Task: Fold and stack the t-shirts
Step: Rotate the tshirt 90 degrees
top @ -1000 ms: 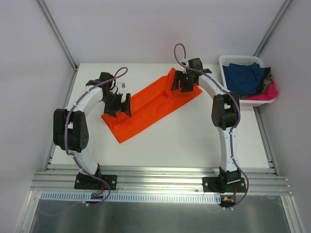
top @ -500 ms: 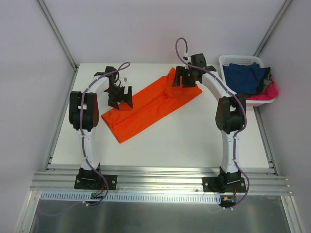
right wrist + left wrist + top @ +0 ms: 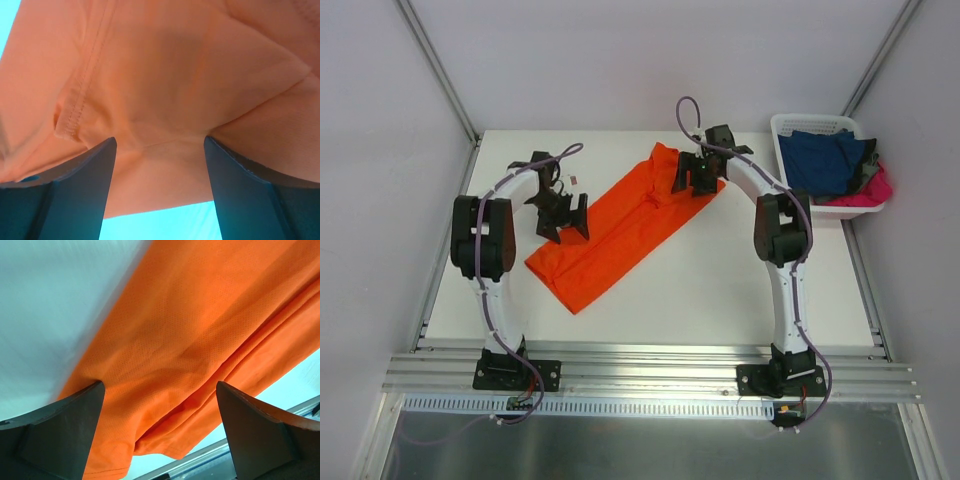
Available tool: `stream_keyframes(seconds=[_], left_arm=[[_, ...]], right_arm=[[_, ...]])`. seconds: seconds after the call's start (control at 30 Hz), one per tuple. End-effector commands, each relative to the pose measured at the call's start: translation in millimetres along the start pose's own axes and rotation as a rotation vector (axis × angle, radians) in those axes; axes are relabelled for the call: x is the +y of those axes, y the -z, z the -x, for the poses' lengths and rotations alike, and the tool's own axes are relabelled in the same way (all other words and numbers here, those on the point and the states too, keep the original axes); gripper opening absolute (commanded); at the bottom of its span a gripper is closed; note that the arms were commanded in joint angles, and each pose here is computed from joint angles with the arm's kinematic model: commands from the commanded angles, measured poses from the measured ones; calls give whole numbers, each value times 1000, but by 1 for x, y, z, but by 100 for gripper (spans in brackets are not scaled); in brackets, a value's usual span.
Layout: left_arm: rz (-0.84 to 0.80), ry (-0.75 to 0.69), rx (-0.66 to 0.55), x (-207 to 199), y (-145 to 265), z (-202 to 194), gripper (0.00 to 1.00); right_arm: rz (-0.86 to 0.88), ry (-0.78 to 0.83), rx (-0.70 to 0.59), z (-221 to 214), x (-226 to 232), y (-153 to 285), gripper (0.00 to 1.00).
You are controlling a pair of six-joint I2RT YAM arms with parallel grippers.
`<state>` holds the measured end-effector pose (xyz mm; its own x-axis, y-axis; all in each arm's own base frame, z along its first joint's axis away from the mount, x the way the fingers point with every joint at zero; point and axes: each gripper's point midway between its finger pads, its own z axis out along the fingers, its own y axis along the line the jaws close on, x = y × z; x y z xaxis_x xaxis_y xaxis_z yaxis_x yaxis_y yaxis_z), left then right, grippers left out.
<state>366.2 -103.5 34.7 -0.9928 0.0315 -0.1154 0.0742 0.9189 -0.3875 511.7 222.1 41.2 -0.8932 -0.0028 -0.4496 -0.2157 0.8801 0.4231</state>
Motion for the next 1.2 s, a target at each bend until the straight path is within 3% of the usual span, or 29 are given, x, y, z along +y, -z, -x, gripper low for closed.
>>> stream_keyframes(seconds=[0.0,0.3,0.93,1.17], left_arm=[[-10,-7,71,-10,5,-36,96],[-55,-51,155,-40,-2,-83,96],[-102,-244,247,-117,-34,-111,96],[-61,-344,160,-134,-19,-94,97]], right_arm=[[39,-17,-38,17,13,-2,75],[80,-29,-63,31,22,-22,75],[147,21,-170,68,55,-37,75],[127,53,-187,74,52,-5,75]])
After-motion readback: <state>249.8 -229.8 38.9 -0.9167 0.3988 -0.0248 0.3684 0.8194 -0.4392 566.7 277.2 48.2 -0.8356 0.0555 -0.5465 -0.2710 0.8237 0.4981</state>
